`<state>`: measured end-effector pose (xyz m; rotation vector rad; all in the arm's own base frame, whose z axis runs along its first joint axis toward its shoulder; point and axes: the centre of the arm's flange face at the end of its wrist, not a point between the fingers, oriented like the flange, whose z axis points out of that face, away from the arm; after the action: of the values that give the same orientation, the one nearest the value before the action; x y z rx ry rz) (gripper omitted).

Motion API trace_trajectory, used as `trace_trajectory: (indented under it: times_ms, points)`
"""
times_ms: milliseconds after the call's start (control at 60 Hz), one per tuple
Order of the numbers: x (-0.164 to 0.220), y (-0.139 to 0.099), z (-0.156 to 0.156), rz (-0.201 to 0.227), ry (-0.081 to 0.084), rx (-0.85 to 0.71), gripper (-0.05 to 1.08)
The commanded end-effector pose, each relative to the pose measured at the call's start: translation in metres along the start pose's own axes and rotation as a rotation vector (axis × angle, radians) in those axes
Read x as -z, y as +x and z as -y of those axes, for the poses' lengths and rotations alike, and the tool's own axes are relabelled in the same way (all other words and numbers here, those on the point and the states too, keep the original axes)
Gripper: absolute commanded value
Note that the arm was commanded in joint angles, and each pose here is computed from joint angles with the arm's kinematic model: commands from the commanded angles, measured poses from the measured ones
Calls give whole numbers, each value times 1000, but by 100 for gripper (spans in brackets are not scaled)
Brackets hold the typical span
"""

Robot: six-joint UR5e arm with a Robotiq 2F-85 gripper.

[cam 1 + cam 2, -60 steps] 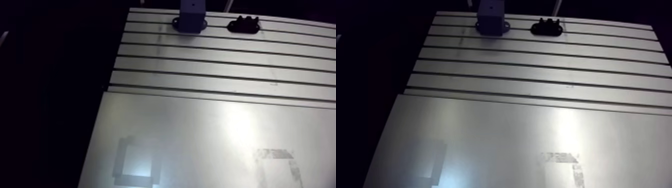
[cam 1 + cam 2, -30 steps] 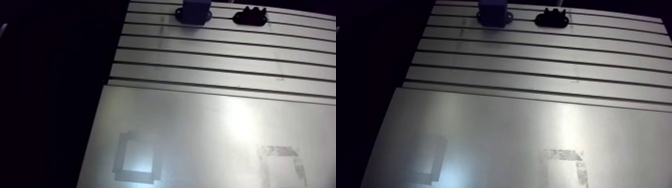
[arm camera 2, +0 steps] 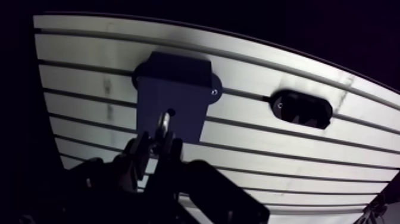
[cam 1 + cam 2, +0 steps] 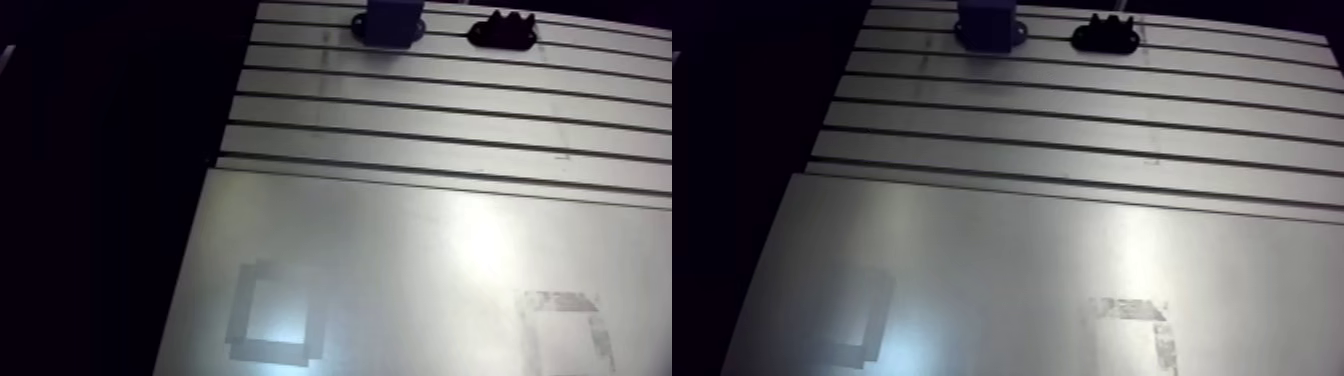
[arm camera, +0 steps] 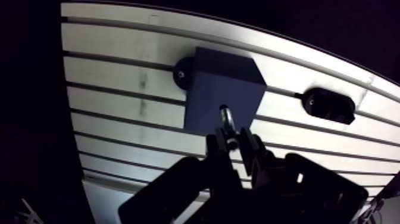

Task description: Pick up the M10 bolt and insert it into the hole until fully seated.

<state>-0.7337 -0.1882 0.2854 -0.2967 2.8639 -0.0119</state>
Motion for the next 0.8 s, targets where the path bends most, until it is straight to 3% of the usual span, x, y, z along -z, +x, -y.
trace_trajectory:
  times_ms: [17, 800]
  points:
    - [-4, 0, 3, 7, -3, 1, 108]
    - [-15, -1, 3, 23, -2, 0, 108]
